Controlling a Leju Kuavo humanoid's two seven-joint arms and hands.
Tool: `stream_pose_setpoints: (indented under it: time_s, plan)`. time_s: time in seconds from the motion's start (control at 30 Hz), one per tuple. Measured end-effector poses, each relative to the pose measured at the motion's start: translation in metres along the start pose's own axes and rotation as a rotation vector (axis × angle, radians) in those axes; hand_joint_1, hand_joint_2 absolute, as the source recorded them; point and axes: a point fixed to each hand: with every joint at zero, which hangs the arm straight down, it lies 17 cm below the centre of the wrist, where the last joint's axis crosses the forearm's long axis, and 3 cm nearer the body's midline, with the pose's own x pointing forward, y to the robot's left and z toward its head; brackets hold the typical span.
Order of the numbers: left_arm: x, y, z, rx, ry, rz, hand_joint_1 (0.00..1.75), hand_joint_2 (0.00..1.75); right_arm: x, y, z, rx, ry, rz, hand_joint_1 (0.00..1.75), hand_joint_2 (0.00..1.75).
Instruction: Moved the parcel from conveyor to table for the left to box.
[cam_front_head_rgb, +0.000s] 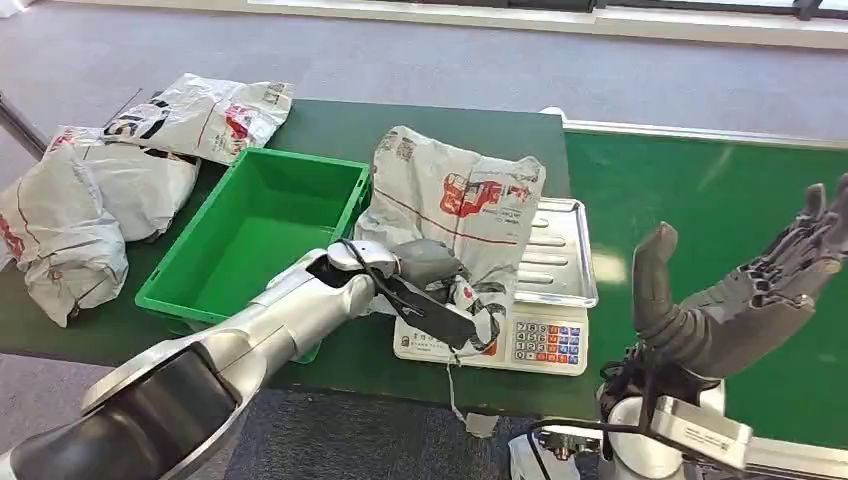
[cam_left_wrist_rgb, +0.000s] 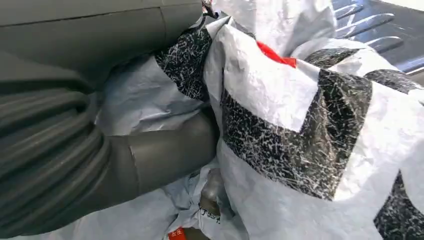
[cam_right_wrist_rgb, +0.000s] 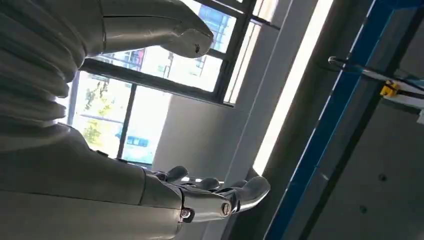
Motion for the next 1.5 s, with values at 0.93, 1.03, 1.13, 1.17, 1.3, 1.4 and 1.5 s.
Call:
stream_pose_setpoints:
  time_s: [0.93,1.03,1.13,1.17,1.3,1.4,1.5]
  plan:
    - [-0.071,0.215,0.141,0.749,0.136,0.026,1.75,1.75,0.001,-0.032,0.006,0.003,-0.004,0.161,0.0,1.75]
    - [-0.148,0.182,0.157,0.644,0.495,-0.13,1.75,1.75,0.0,-0.036,0.008,-0.003,-0.003,0.167,0.0,1.75]
    - [-0.188,0.141,0.167,0.554,0.626,-0.161,1.75,1.75,-0.001,-0.039,0.008,-0.01,-0.002,0.17,0.0,1.75]
    - [-0.198,0.129,0.17,0.528,0.659,-0.157,1.75,1.75,-0.001,-0.039,0.008,-0.01,-0.002,0.17,0.0,1.75]
    - [-0.226,0.09,0.185,0.45,0.767,-0.158,1.75,1.75,-0.001,-0.04,0.008,-0.013,-0.001,0.166,0.0,1.75]
    - [-0.237,0.071,0.192,0.418,0.803,-0.152,1.75,1.75,-0.002,-0.04,0.008,-0.014,0.0,0.165,0.0,1.75]
    - [-0.239,0.066,0.193,0.41,0.811,-0.152,1.75,1.75,-0.002,-0.04,0.008,-0.014,0.0,0.165,0.0,1.75]
